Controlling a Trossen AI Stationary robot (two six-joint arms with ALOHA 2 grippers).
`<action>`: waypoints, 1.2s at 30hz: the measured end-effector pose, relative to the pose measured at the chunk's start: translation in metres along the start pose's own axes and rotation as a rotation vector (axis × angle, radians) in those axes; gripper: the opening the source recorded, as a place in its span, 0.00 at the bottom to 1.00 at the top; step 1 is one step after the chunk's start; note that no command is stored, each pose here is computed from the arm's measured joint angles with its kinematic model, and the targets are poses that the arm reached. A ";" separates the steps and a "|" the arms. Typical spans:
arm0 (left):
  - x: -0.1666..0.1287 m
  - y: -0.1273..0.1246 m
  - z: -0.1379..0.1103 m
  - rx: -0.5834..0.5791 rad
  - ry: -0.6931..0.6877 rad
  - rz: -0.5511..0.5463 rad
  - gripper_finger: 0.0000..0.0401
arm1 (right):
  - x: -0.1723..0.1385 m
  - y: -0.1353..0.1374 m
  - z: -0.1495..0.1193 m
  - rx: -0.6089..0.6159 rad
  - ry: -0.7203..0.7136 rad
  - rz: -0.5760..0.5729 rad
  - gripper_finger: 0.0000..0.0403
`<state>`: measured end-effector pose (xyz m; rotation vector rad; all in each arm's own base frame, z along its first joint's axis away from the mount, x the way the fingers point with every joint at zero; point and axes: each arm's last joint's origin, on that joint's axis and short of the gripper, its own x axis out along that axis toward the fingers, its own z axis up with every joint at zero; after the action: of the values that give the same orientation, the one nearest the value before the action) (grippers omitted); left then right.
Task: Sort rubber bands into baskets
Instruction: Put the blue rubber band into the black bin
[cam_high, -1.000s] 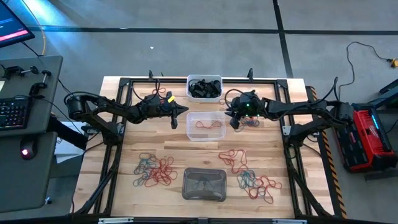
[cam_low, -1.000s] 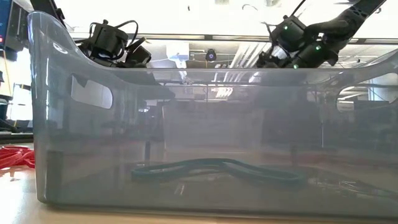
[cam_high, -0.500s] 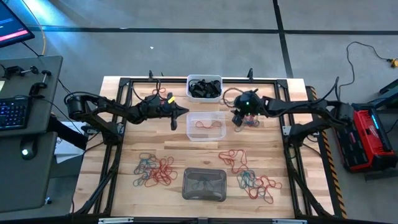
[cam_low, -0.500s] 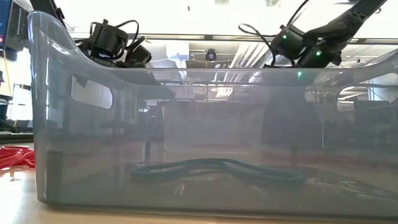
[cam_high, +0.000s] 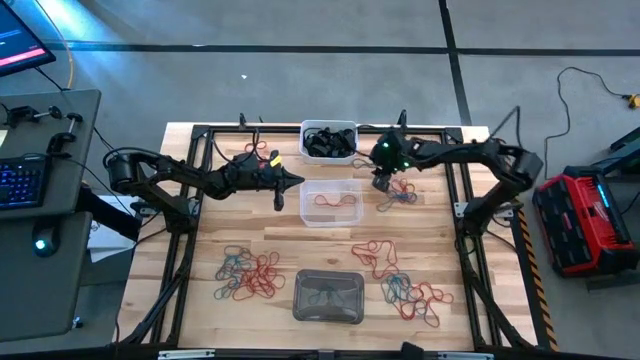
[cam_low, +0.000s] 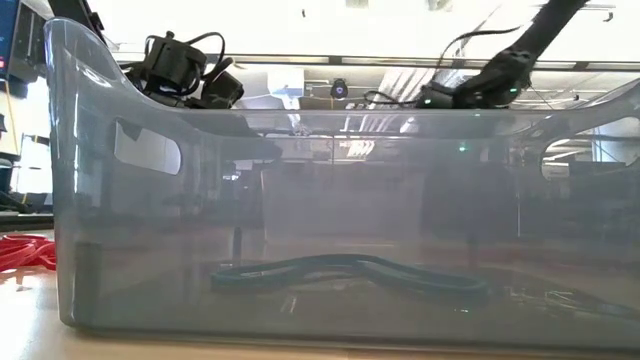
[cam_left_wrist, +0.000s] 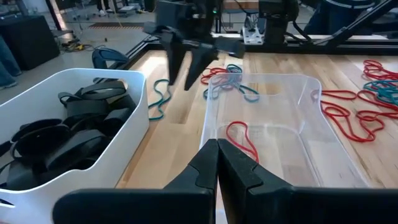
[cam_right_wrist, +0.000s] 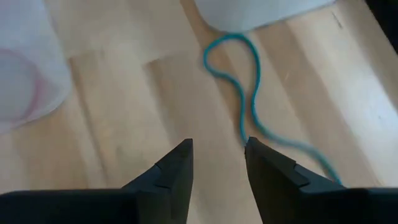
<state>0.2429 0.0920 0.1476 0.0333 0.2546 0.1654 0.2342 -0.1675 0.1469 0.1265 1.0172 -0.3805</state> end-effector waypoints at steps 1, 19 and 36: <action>0.000 0.000 0.000 0.000 0.002 0.000 0.00 | 0.002 -0.002 0.005 -0.014 0.008 -0.007 0.36; 0.000 0.000 -0.001 -0.002 0.013 0.001 0.00 | 0.031 -0.030 0.014 -0.131 0.141 0.009 0.43; 0.000 0.000 -0.001 -0.002 0.012 0.003 0.00 | 0.020 -0.026 0.009 -0.162 0.181 0.073 0.01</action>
<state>0.2426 0.0920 0.1465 0.0306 0.2665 0.1692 0.2411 -0.1992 0.1365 0.0521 1.2140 -0.2214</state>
